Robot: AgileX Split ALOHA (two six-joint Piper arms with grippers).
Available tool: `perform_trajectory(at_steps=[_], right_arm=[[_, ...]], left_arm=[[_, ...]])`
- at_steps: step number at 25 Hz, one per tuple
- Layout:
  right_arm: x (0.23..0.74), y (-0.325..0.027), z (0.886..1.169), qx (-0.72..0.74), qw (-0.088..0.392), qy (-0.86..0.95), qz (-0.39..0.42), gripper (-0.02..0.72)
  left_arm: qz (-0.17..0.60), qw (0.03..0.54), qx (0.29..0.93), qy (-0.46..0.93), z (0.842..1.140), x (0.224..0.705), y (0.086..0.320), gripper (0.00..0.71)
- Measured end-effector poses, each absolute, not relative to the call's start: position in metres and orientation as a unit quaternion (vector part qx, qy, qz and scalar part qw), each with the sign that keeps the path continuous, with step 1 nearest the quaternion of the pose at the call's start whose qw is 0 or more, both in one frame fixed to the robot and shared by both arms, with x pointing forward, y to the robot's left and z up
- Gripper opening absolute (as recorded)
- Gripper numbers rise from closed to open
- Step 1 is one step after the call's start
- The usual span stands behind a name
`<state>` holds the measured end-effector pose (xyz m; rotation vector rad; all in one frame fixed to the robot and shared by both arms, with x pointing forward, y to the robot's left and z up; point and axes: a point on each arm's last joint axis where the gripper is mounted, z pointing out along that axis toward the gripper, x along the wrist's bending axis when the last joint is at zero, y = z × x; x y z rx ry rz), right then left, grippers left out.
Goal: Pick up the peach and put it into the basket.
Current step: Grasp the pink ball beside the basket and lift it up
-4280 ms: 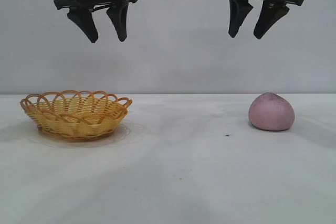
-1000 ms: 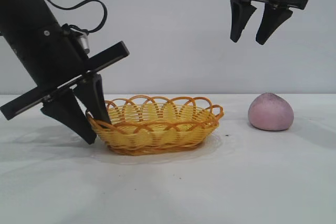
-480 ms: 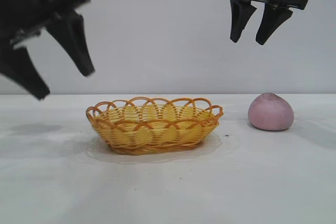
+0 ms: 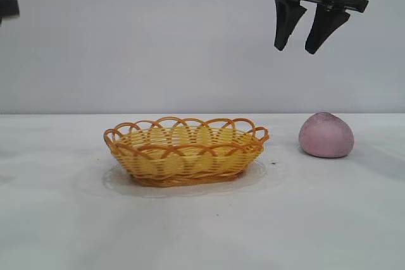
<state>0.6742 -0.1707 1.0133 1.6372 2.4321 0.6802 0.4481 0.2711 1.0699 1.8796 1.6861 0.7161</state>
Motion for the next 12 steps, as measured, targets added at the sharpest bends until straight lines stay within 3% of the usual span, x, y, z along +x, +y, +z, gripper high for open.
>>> perform_trajectory(at_steps=[6, 12], right_arm=[[0.675, -0.17, 1.014, 0.543, 0.067, 0.805, 0.23, 0.384], [0.675, -0.17, 1.014, 0.543, 0.066, 0.804, 0.231, 0.384]], left_arm=[[0.272, 0.283, 0.675, 0.624, 1.063, 0.365, 0.286, 0.395], [0.245, 0.292, 0.698, 0.607, 1.047, 0.333, 0.286, 0.395]])
